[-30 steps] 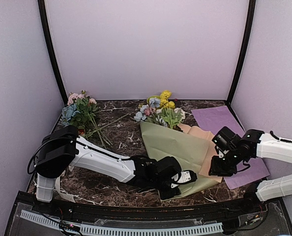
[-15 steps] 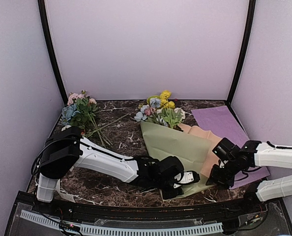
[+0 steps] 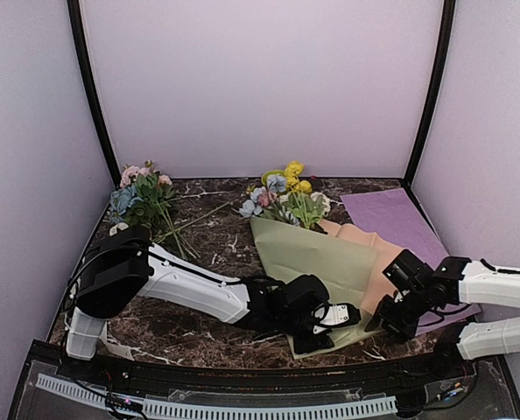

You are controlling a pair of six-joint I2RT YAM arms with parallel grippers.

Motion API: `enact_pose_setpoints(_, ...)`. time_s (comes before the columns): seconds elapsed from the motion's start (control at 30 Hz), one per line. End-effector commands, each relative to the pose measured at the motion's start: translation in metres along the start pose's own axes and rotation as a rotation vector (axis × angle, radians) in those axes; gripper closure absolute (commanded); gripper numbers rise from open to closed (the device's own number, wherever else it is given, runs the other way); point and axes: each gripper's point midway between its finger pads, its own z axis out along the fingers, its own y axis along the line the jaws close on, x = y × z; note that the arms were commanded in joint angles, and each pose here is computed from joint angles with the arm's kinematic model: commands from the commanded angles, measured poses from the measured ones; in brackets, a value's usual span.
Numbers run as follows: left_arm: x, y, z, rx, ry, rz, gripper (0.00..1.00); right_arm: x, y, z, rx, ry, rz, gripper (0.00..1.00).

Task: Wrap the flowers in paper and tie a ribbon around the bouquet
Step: Pick up the two-thirds-folded wrapping paper from the center of the board.

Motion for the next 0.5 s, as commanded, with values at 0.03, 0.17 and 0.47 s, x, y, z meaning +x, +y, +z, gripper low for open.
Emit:
enact_pose_setpoints(0.03,-0.011,-0.004,0.000,0.052,-0.031,0.010,0.63,-0.006,0.005,0.010,0.032,-0.005,-0.039,0.56)
enact_pose_setpoints(0.17,-0.013,-0.005,0.000,0.057,-0.033,0.012,0.63,-0.008,0.003,0.012,0.055,-0.012,-0.040,0.77)
enact_pose_setpoints(0.47,-0.026,0.003,-0.006,0.117,-0.105,-0.035,0.62,-0.017,0.007,-0.001,-0.016,-0.090,-0.007,1.00)
